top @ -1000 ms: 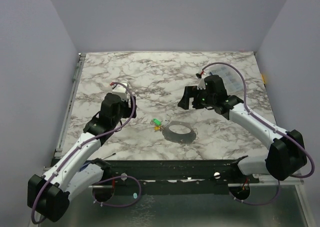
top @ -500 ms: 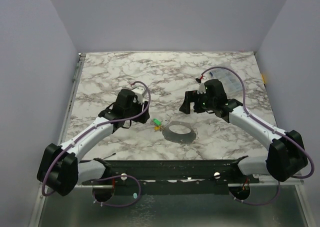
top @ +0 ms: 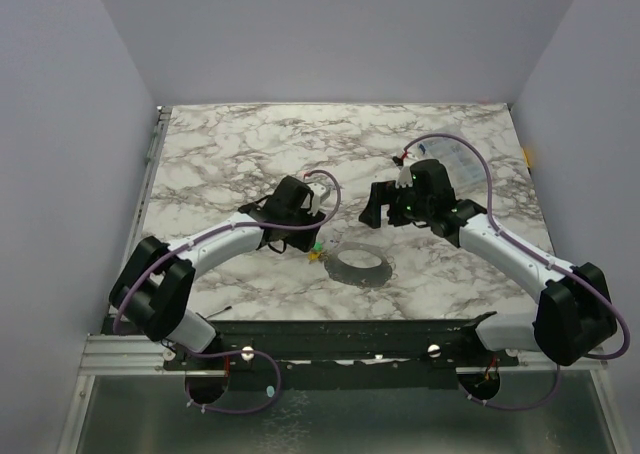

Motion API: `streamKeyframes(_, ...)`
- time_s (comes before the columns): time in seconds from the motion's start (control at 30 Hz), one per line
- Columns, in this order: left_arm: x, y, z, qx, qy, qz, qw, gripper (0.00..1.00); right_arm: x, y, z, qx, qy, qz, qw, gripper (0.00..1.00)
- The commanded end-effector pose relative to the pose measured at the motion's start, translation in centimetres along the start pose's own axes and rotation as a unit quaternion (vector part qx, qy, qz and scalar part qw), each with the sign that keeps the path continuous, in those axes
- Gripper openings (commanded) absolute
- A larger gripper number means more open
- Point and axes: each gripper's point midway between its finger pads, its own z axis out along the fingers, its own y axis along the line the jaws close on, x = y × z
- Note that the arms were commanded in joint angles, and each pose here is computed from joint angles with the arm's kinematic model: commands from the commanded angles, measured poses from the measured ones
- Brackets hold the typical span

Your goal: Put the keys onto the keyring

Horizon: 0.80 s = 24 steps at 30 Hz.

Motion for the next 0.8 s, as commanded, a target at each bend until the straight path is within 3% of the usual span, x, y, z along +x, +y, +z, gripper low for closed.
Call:
streamKeyframes(0.0, 0.4, 0.6, 0.9, -0.011, 0.024, 0.01, 1.0, 0.53, -0.1, 0.0, -0.2, -0.001, -0.011, -0.01, 1.0, 0.94)
streamKeyframes(0.77, 0.2, 1.9, 3.2, -0.042, 0.048, 0.015, 0.998, 0.41, 0.2, 0.2, 0.0, -0.01, -0.007, -0.009, 1.0, 0.94)
